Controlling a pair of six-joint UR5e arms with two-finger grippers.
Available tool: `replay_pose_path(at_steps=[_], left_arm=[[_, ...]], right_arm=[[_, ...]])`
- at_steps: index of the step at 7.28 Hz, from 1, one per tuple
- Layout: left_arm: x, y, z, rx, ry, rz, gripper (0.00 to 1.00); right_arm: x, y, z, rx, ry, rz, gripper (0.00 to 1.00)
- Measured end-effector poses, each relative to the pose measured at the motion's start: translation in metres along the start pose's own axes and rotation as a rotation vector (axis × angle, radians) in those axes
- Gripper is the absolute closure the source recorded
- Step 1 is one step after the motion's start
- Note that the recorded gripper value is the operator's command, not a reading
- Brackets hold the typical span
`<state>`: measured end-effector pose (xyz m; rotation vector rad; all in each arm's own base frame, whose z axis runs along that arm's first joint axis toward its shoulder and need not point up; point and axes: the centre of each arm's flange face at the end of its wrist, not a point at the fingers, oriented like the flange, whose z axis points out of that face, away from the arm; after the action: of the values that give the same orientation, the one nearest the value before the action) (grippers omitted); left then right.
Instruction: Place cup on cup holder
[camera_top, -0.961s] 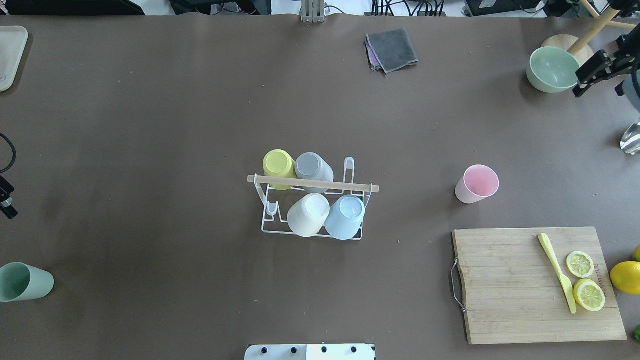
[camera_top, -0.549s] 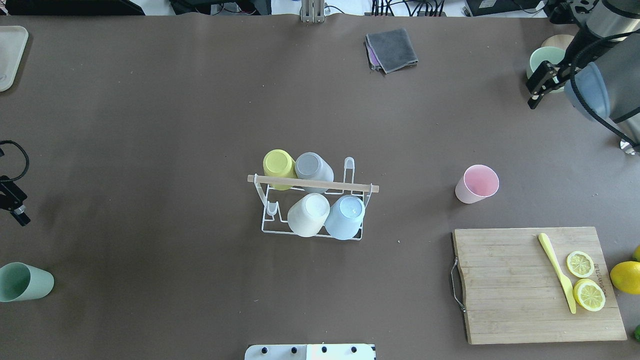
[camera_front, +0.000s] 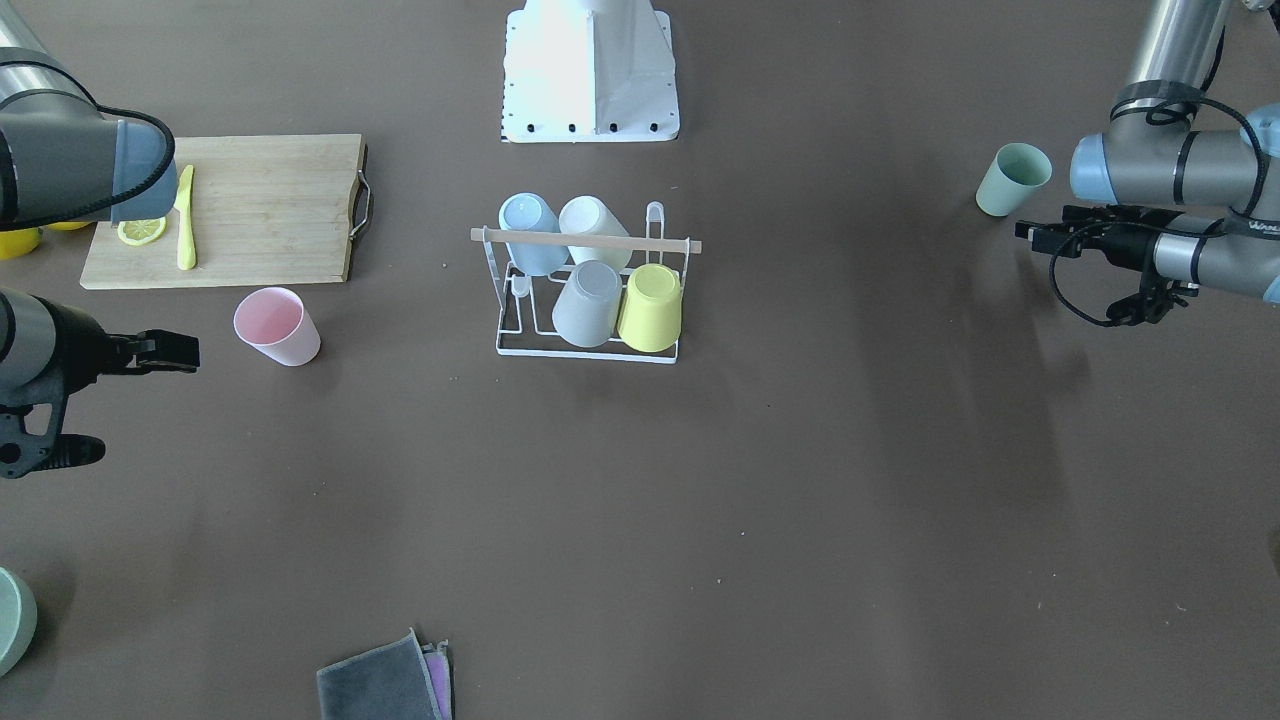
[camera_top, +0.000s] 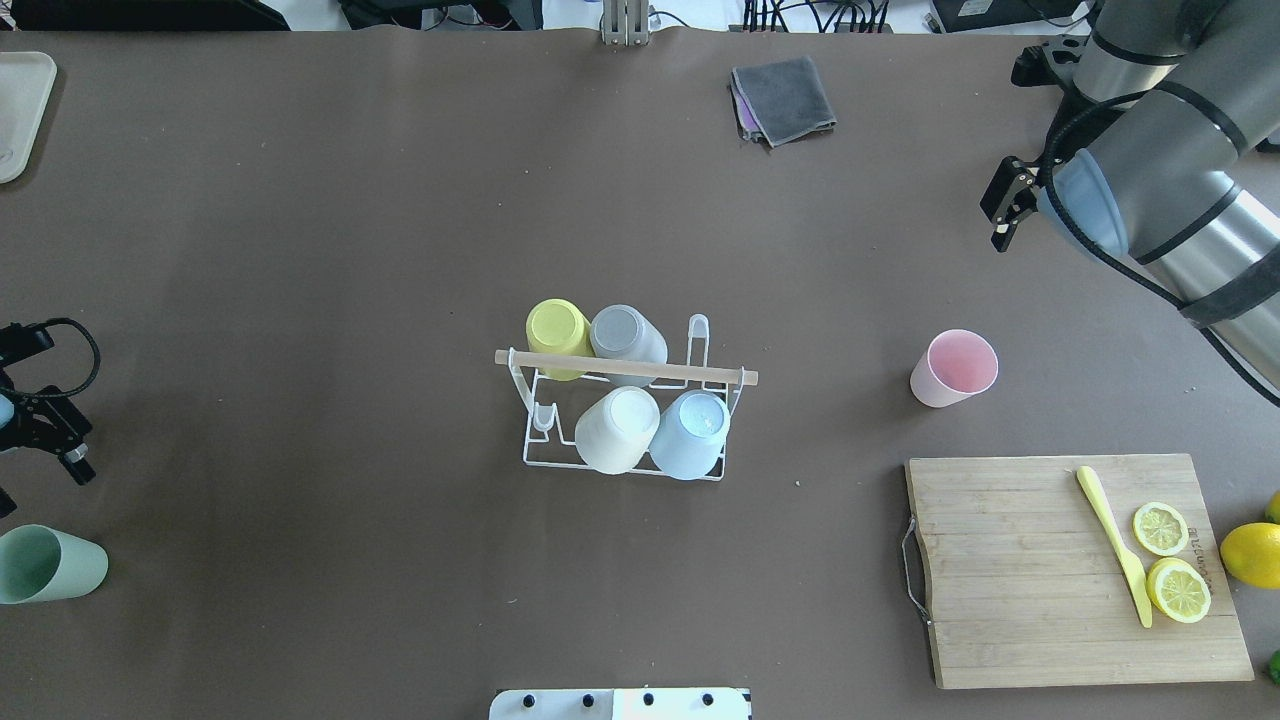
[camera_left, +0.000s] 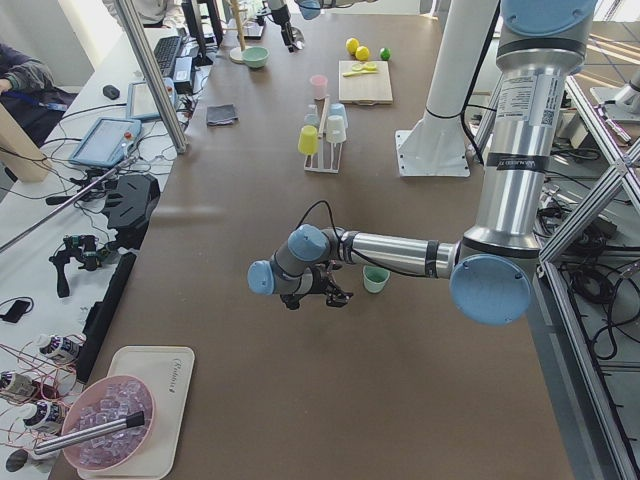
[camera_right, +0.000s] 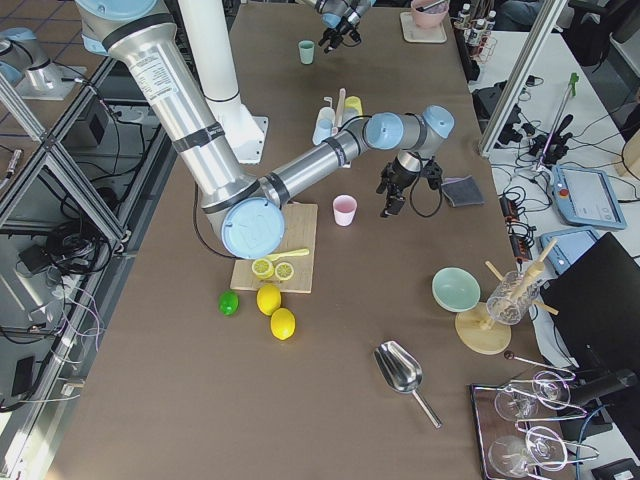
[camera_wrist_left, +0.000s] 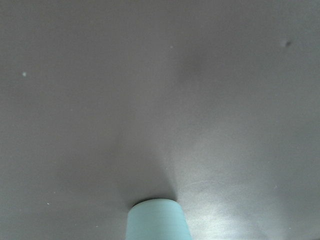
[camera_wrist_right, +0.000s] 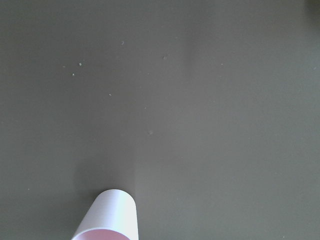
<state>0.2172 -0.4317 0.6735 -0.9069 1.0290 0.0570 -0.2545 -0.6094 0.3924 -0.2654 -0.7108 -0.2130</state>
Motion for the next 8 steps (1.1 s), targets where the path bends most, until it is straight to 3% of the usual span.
replay_pose_path(at_steps=[2, 5, 8], left_arm=[[0.001, -0.001, 0.015, -0.025, -0.013, -0.003, 0.03], [0.001, -0.001, 0.034, -0.057, -0.021, -0.006, 0.03], [0.001, -0.001, 0.053, -0.086, -0.027, -0.004, 0.03]], right_arm=[[-0.041, -0.029, -0.004, -0.057, 0.02, 0.008, 0.0], [-0.062, -0.045, 0.016, -0.117, 0.034, -0.001, 0.0], [-0.089, -0.047, 0.047, -0.186, 0.06, -0.086, 0.0]])
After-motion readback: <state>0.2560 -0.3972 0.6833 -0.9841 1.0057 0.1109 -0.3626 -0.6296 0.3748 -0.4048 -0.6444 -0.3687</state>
